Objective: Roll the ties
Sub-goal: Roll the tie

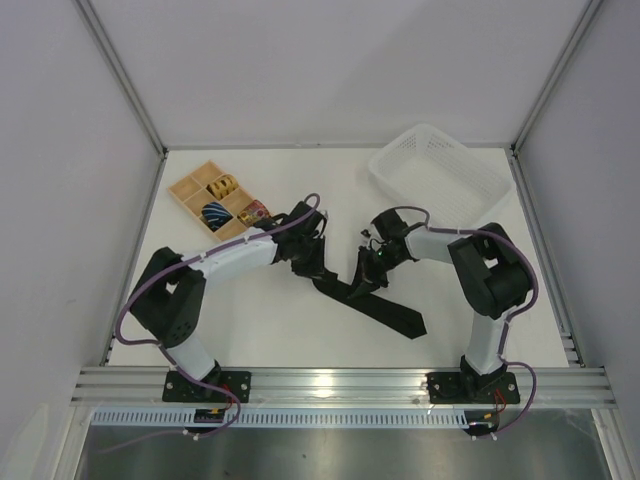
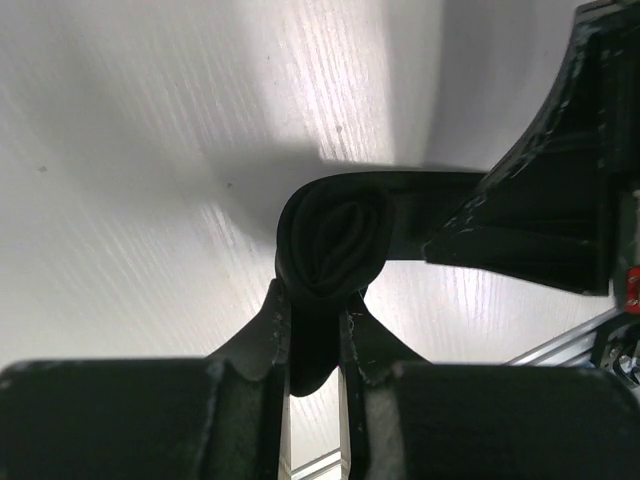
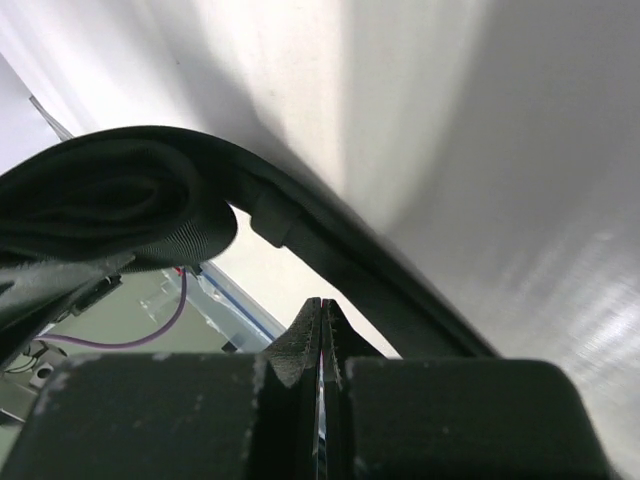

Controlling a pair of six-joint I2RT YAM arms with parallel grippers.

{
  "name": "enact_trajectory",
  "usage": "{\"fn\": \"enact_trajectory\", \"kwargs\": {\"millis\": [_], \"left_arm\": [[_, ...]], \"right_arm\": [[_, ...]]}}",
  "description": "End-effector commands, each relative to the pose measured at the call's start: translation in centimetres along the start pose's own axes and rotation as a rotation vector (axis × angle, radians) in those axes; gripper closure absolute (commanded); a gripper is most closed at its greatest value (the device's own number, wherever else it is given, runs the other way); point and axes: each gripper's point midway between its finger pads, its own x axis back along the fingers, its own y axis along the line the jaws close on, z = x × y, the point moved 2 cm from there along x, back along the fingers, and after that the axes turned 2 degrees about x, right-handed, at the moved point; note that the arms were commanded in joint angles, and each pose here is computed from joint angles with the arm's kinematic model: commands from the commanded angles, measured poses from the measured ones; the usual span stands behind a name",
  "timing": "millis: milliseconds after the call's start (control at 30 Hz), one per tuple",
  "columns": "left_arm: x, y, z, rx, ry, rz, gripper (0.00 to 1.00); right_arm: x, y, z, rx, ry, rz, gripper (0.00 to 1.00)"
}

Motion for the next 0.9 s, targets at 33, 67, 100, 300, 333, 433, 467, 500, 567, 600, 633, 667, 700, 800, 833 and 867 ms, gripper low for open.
{"fn": "enact_trajectory", "kwargs": {"millis": [33, 67, 100, 300, 333, 433, 467, 500, 567, 600, 633, 667, 700, 800, 833, 867], "left_arm": [[0.6, -0.8, -0.4, -0.057, 0.001, -0.066, 1.0], [0.6, -0.9, -0.3, -0.06, 0.007, -0.074, 1.0], [0.4, -0.9, 0.2, -0.067, 0.026, -0.086, 1.0], [0.1, -1.4, 0.7, -0.117, 0.057, -0.152, 0.99], [0.2, -1.6, 0.3, -0.129, 0.047, -0.161, 1.0], [0.1, -1.9, 0.3, -0.156, 0.052, -0.192, 1.0], [0.1, -1.9, 0.2, -0.161, 0.046, -0.205, 1.0], [0.1, -2.3, 0.2, -0.173, 0.05, -0.208, 1.0], [0.0, -2.7, 0.3, -0.186, 0.056, -0.209, 0.99], [-0.1, -3.1, 0.3, -0.188, 0.054, -0.199, 1.0], [-0.2, -3.5, 0.3, -0.19, 0.055, -0.187, 1.0], [-0.3, -3.9, 0.5, -0.192, 0.066, -0.169, 0.92], [-0.4, -4.4, 0.7, -0.2, 0.065, -0.156, 0.81], [-0.7, -6.1, 1.2, -0.211, 0.084, -0.082, 0.65], [-0.8, -6.4, 1.4, -0.211, 0.088, -0.066, 0.64], [-0.9, -6.8, 1.4, -0.214, 0.084, -0.048, 0.64]], "right_arm": [[-0.6, 2.3, -1.4, 0.01, -0.03, -0.058, 1.0], [-0.8, 2.6, -1.4, 0.01, -0.024, -0.07, 1.0], [-0.9, 2.8, -1.7, 0.011, -0.027, -0.077, 1.0], [-1.9, 3.3, -2.7, -0.009, -0.017, -0.079, 1.0], [-1.9, 3.5, -2.9, -0.001, -0.019, -0.084, 1.0], [-2.2, 3.6, -2.9, -0.004, -0.012, -0.078, 1.0], [-2.2, 3.8, -3.0, 0.0, -0.016, -0.082, 1.0], [-2.3, 3.8, -2.9, 0.0, -0.014, -0.082, 1.0], [-2.5, 3.9, -3.0, -0.003, -0.012, -0.084, 1.0], [-2.6, 3.9, -2.9, -0.003, -0.011, -0.084, 1.0], [-2.6, 4.0, -2.9, -0.001, -0.01, -0.085, 1.0], [-2.6, 4.1, -2.8, 0.002, -0.009, -0.085, 1.0], [-2.6, 4.1, -2.7, 0.001, -0.008, -0.083, 1.0], [-2.7, 3.8, -2.7, -0.003, -0.008, -0.076, 1.0], [-2.7, 3.7, -2.7, -0.007, -0.007, -0.069, 1.0], [-2.7, 3.6, -2.6, -0.008, -0.006, -0.065, 1.0]]}}
